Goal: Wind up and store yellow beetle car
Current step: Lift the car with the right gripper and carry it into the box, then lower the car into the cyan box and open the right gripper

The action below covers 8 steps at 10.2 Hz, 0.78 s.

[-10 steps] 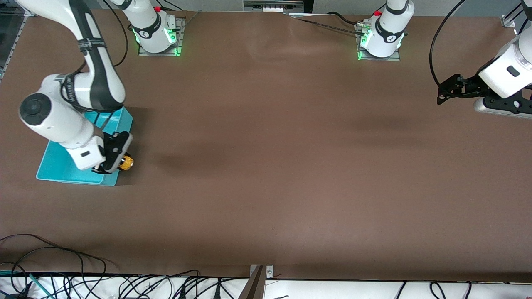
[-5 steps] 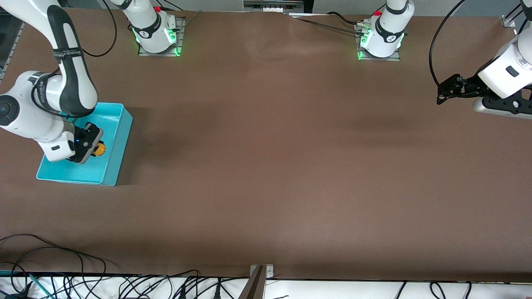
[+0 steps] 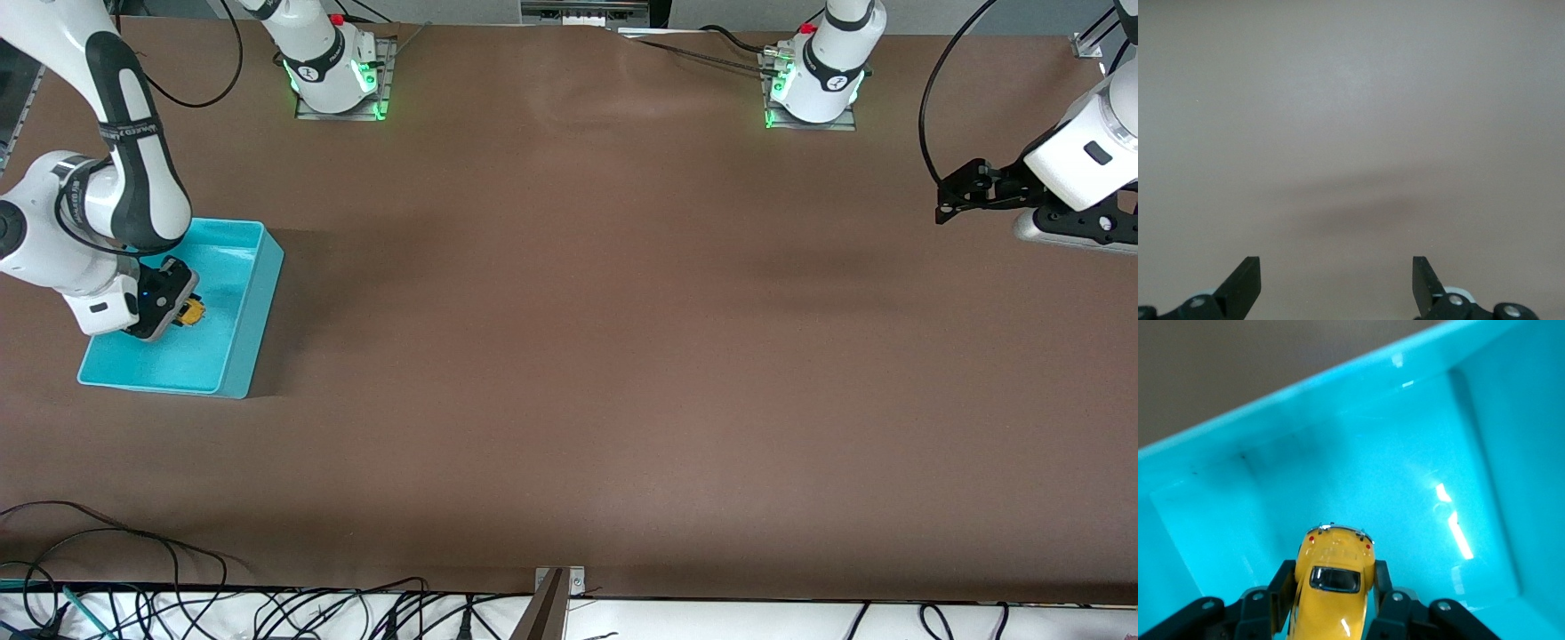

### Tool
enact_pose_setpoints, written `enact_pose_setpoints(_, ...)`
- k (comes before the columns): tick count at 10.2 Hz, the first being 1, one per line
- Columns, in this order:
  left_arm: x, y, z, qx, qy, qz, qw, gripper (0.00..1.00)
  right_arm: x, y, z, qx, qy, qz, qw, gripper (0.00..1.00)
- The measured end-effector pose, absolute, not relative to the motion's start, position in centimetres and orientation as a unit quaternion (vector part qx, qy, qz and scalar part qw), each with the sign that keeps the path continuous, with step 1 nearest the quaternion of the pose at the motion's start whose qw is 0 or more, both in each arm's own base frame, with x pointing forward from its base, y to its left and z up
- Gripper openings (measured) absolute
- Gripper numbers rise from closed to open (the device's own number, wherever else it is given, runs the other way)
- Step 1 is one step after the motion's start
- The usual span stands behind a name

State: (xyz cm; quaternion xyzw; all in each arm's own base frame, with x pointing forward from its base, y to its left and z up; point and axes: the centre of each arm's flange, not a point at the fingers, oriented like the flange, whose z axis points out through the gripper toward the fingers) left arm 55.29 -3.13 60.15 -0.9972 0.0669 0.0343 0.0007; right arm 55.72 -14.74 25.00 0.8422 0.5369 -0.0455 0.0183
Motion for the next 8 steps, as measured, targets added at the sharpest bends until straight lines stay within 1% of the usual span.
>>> enact_pose_setpoints(2,55.3,-3.2,60.1,-0.997,0.067,0.034,0.001,1.00,54.9,-15.9,23.0,0.847,0.529,-0.054,0.015,0.52)
enact_pose_setpoints(5,55.3,-3.4,60.1,-0.997,0.069,0.034,0.001,1.00,54.5,-16.2,21.6,0.849,0.525,-0.059,0.012,0.52)
enact_pose_setpoints(8,55.3,-3.3,60.1,-0.997,0.069,0.034,0.001,1.00,54.0,-16.0,20.1,0.853,0.520,-0.047,0.018,0.52)
